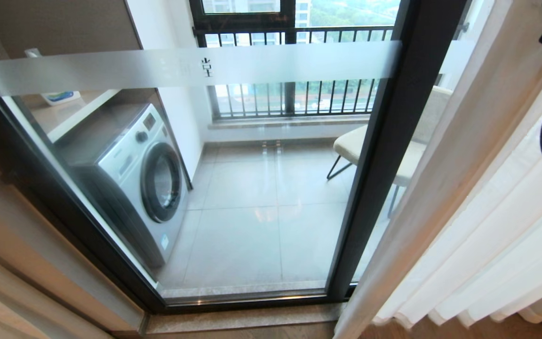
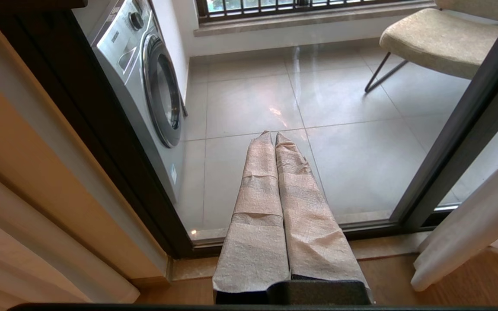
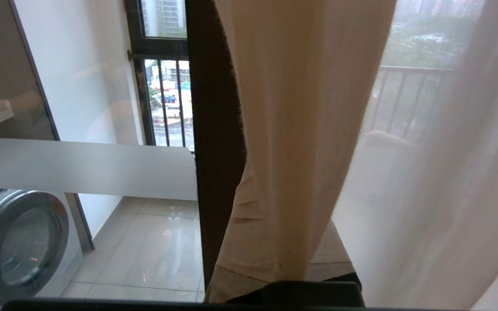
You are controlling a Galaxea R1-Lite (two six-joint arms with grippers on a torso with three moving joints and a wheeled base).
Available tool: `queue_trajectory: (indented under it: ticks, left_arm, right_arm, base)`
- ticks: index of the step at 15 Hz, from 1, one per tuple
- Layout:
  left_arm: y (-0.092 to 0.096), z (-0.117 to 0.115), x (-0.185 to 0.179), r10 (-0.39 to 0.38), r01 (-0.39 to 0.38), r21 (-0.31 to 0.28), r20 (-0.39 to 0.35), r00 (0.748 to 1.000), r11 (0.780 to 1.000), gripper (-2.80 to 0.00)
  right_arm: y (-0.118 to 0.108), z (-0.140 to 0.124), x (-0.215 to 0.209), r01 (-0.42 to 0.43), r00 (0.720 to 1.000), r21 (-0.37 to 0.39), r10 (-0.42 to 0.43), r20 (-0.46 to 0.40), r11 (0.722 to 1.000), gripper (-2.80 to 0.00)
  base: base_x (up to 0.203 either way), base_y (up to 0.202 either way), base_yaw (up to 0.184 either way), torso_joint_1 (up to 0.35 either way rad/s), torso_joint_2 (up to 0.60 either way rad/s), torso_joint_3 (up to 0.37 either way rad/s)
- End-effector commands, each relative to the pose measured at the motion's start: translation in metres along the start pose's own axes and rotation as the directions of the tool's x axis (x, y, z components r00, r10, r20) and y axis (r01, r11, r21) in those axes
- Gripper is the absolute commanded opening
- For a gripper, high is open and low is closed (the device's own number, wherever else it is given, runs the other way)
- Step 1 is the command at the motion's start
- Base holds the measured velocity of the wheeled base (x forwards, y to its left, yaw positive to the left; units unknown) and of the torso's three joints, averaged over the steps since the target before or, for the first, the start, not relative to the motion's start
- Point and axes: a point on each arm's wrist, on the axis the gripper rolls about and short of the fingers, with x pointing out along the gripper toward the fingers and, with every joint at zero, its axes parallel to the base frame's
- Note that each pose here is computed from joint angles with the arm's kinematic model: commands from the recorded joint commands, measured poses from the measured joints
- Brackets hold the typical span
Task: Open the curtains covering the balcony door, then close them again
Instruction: Pull the inner curtains open on both sides
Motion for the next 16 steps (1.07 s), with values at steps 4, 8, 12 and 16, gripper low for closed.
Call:
queue_trajectory:
  ticks: [4,8,12,16]
  left_arm:
    - [0.0,0.0,0.0,0.0,0.0,0.001,0.0,1.0,1.0,-2.8]
    - [0.0,0.0,0.0,0.0,0.0,0.001,0.001,1.0,1.0,-2.8]
    - [0.0,0.0,0.0,0.0,0.0,0.001,0.001,1.0,1.0,-2.8]
    - [0.0,0.0,0.0,0.0,0.0,0.001,0.001,1.0,1.0,-2.8]
  right_arm:
    - [-0.013,0.005,-0.009,0.05,0.999,-0.018,-0.05,0.001,0.999,-2.8]
    - [-0.02,-0.001,-0.013,0.084,0.996,-0.033,-0.084,-0.02,0.996,-2.8]
    - [-0.026,-0.003,-0.017,0.106,0.994,-0.042,-0.107,-0.03,0.993,-2.8]
    - [-0.028,-0.005,-0.017,0.116,0.992,-0.046,-0.117,-0.037,0.992,-2.8]
  base:
    - [0.0,0.0,0.0,0.0,0.0,0.0]
    - [0.0,0.0,0.0,0.0,0.0,0.0]
    - [0.0,0.0,0.0,0.0,0.0,0.0]
    - [0.0,0.0,0.0,0.0,0.0,0.0]
